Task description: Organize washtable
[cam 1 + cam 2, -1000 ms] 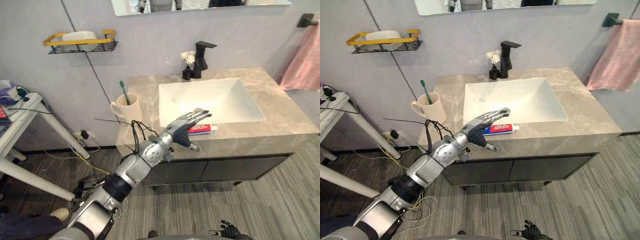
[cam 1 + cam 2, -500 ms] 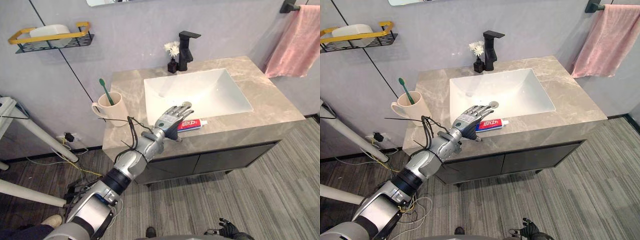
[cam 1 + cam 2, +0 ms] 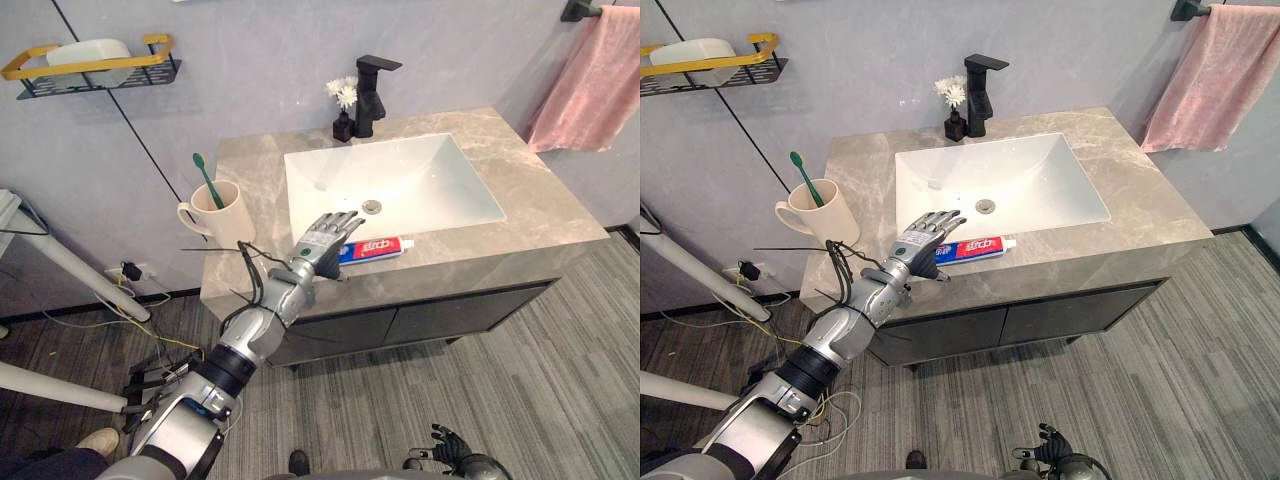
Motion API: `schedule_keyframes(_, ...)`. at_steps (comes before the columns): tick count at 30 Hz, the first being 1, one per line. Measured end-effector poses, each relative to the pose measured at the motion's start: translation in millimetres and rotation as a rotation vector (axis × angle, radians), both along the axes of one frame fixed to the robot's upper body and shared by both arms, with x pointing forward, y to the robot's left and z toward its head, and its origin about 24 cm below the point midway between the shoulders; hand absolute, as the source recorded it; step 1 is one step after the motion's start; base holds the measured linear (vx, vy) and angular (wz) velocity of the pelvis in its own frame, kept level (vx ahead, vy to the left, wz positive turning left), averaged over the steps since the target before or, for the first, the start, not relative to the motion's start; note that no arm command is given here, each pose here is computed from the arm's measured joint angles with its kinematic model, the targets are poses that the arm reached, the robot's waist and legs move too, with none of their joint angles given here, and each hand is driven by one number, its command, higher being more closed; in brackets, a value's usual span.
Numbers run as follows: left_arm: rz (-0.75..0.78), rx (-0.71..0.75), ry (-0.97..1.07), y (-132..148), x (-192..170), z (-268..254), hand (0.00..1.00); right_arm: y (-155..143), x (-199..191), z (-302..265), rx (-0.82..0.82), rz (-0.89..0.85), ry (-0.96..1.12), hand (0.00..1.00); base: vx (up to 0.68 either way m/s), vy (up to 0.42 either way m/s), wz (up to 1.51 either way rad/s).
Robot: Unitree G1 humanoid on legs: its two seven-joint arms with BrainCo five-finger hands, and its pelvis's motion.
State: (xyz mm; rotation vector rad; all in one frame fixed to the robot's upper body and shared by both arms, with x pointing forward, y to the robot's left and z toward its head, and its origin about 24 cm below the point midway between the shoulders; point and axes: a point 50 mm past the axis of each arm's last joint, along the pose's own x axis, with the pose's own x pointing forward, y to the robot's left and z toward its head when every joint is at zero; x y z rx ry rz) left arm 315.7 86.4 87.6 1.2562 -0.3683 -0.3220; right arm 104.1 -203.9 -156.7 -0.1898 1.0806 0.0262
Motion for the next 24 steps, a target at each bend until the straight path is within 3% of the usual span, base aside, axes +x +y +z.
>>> schedule_keyframes(14, 0.048, -0.023, 0.029, 8.8, -2.4, -7.0, 0.0, 0.6, -2.2, -0.5, 0.002, 0.0, 0.004, 0.0, -0.01, -0.004, -0.03)
schedule_keyframes(15, 0.051, -0.024, 0.03, 9.5, -2.5, -7.2, 1.0, 0.6, -2.3, -0.5, 0.002, 0.0, 0.004, 0.0, -0.03, -0.013, -0.04)
schedule_keyframes(24, 0.041, -0.047, 0.027, 8.2, -11.4, -9.1, 1.0, 0.3, -5.8, -1.0, 0.0, 0.008, 0.01, 0.0, 0.0, 0.0, 0.0)
